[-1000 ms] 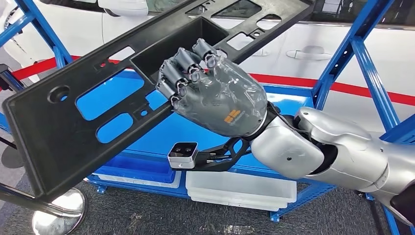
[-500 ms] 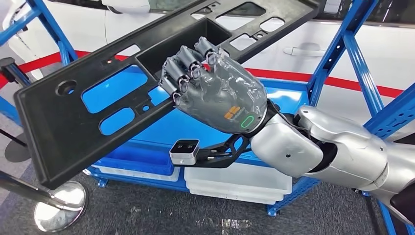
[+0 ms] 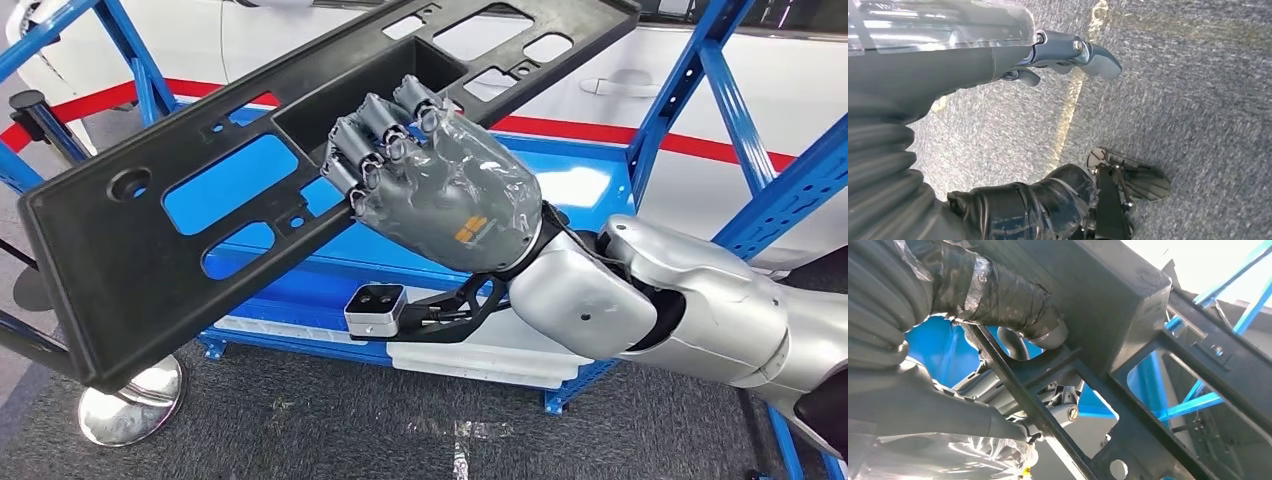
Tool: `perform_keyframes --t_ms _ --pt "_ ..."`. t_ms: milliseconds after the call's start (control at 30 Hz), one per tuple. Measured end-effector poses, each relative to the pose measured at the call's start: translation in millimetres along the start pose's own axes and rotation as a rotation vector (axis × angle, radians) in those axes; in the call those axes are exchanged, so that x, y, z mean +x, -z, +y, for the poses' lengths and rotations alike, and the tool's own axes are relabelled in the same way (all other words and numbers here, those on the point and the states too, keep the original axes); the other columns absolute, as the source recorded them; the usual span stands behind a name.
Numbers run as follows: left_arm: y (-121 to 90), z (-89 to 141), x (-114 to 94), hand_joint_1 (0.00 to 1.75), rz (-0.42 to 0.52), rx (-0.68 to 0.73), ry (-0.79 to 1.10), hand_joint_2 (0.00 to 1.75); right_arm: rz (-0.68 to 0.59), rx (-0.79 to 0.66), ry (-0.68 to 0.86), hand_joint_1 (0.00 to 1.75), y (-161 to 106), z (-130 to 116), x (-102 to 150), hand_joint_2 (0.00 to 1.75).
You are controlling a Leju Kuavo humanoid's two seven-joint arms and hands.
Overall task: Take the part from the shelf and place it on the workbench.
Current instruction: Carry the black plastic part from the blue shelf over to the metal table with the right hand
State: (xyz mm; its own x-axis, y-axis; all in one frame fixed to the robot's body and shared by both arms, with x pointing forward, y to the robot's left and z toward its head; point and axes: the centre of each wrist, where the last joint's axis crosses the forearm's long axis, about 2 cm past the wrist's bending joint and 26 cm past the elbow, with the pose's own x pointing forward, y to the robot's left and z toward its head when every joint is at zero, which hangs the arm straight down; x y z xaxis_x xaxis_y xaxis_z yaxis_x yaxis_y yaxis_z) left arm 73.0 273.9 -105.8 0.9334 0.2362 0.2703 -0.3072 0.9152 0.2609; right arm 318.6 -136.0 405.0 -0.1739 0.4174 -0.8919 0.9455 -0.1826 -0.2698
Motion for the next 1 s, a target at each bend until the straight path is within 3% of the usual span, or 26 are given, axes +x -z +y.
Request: perform_keyframes --t_ms 1000 --pt "-1 -2 1 0.00 0.016 -0.003 0.010 1.75 -0.046 0.029 0.034 1.75 -2 3 12 1.75"
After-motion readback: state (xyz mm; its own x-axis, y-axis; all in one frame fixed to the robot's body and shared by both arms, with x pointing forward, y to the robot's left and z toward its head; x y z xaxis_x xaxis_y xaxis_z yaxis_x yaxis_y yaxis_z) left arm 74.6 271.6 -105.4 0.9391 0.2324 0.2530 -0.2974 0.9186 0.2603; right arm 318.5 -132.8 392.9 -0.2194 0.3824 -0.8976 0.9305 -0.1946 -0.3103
